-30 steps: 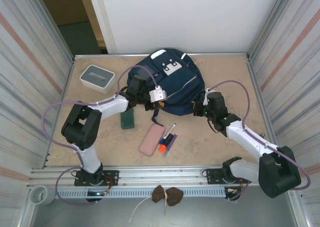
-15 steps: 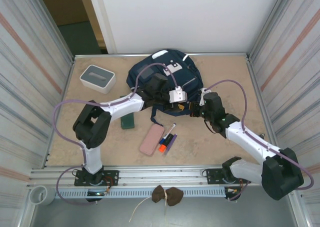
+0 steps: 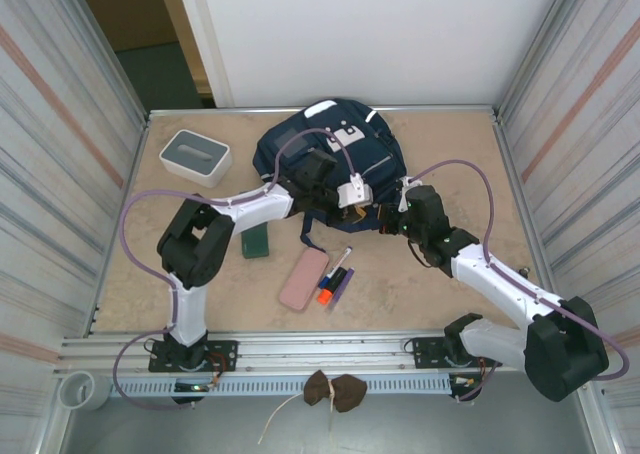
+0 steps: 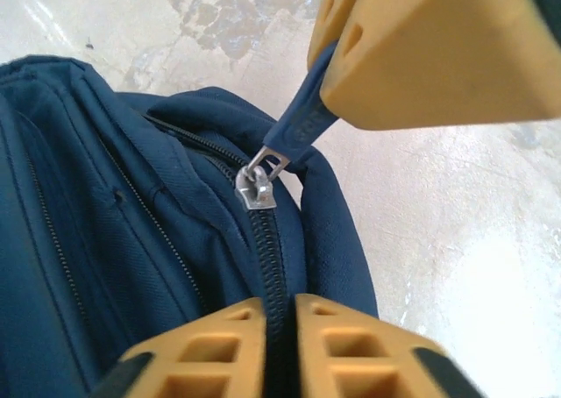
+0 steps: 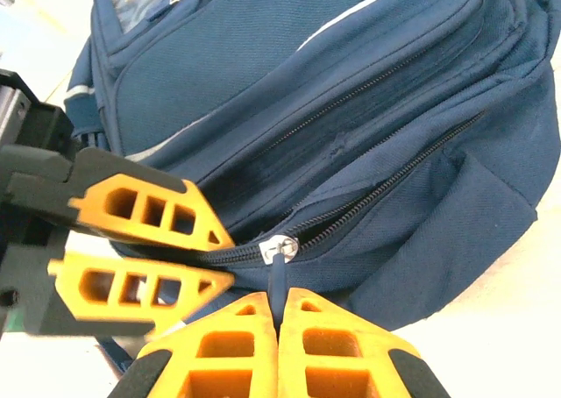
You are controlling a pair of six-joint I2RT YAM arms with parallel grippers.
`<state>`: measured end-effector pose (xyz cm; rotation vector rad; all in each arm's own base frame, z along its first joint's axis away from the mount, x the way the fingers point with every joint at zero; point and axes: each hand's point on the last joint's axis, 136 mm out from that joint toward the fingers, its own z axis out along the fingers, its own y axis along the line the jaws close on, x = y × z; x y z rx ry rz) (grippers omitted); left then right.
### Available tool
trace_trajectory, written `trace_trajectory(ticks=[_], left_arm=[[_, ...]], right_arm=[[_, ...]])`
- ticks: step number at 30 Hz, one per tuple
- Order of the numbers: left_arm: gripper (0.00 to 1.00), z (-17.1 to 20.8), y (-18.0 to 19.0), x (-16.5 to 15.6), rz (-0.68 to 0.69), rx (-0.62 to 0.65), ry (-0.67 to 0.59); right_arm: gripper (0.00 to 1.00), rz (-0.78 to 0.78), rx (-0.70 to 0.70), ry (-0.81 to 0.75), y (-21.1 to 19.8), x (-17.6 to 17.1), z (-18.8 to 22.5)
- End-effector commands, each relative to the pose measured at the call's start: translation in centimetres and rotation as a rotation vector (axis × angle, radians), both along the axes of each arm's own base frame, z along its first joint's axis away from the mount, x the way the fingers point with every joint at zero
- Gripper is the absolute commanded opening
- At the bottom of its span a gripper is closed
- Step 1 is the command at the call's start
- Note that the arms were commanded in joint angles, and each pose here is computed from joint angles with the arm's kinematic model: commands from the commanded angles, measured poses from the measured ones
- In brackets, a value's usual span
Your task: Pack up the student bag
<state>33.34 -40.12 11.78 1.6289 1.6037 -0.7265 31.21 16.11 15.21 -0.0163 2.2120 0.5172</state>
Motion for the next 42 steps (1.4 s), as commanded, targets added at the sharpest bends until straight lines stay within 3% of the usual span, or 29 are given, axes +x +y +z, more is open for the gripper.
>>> trace_trajectory(ticks=[1, 4, 14, 18, 20, 24, 28, 35, 42], left_arm=[[0.07, 2.0, 1.0, 0.4, -0.015, -0.056, 0.031], [0.02, 3.3, 2.1, 0.3, -0.027, -0.107, 0.015], [0.03, 3.3, 8.6, 1.5, 0.046, -0.102, -0.024], [0.09, 2.0, 11.0, 2.6, 0.124, -0.055, -0.031], [0.17, 1.9, 11.2, 2.5, 0.134, -0.045, -0.028], [0.44, 3.1, 9.6, 1.5, 0.121, -0.056, -0.032], [0.54, 3.5, 7.0, 0.7, 0.095, -0.030, -0.072], [0.59, 2.4, 2.5, 0.1, 0.044, 0.014, -0.057], [0.55, 0.0, 0.1, 0.3, 0.013, 0.065, -0.033]], right_arm=[[0.00, -0.052, -0.034, -0.093, -0.9, 1.0, 2.5], [0.00, -0.102, -0.109, -0.075, -2.5, 1.3, 1.4], [0.00, -0.189, -0.193, -0.025, -5.0, 2.8, -0.6], [0.00, -0.132, -0.147, -0.045, -3.2, 3.1, 0.0], [0.00, -0.094, -0.116, -0.061, -2.0, 3.1, 0.5], [0.00, -0.057, -0.080, -0.078, -0.4, 2.8, 1.2], [0.00, -0.041, -0.052, -0.097, 0.4, 2.4, 2.1], [0.00, -0.030, -0.020, -0.127, 0.9, 1.8, 3.8], [0.00, -0.028, -0.001, -0.145, 1.2, 1.2, 4.5]])
